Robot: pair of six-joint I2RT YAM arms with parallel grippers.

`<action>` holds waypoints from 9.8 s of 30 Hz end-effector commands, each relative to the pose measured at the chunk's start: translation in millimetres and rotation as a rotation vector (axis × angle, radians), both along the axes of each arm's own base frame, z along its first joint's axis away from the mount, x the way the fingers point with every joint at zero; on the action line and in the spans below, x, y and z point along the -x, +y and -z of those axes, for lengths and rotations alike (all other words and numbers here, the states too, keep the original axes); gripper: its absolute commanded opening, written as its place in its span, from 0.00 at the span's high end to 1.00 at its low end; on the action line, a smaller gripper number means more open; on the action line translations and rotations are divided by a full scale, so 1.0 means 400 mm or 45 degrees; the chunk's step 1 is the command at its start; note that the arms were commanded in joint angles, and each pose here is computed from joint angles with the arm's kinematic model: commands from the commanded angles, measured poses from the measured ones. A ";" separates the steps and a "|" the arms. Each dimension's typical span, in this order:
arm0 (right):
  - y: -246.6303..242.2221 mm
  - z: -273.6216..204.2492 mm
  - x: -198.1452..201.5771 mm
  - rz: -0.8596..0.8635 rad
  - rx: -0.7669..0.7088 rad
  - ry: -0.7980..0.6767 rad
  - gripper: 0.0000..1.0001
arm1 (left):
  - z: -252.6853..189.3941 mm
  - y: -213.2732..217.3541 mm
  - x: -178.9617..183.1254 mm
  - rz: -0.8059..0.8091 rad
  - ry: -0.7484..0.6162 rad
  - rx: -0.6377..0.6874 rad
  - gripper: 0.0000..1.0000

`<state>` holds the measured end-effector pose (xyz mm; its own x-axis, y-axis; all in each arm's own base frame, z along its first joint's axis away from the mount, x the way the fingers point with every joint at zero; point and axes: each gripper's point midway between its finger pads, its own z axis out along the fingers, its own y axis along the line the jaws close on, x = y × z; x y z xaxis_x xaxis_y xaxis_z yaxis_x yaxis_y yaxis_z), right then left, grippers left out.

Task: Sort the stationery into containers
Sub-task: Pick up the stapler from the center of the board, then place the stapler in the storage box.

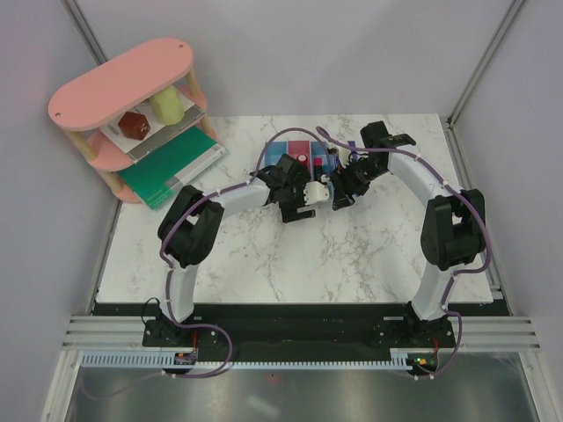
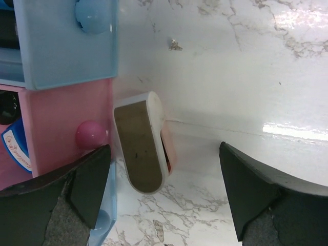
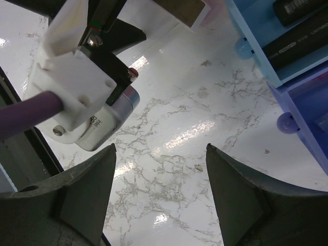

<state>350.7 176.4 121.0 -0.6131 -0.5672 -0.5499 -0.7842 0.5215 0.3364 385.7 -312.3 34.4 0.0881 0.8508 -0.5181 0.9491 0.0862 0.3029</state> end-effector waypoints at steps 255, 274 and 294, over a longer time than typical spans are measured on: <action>0.515 -0.063 -0.358 -0.237 0.165 -0.844 1.00 | -0.740 0.484 0.265 -0.567 -0.706 0.634 0.47; 0.513 -0.003 -0.379 -0.188 0.265 -0.905 1.00 | -0.750 0.488 0.268 -0.586 -0.707 0.647 0.47; 0.461 0.050 -0.397 -0.104 0.347 -0.869 1.00 | -0.739 0.485 0.272 -0.584 -0.693 0.653 0.47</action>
<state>499.8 358.6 86.3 -0.1418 -0.7920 -0.5938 -0.8414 0.4124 -0.3492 276.0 -120.3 321.6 0.1294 0.5604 -0.8180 0.5478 0.6472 0.5301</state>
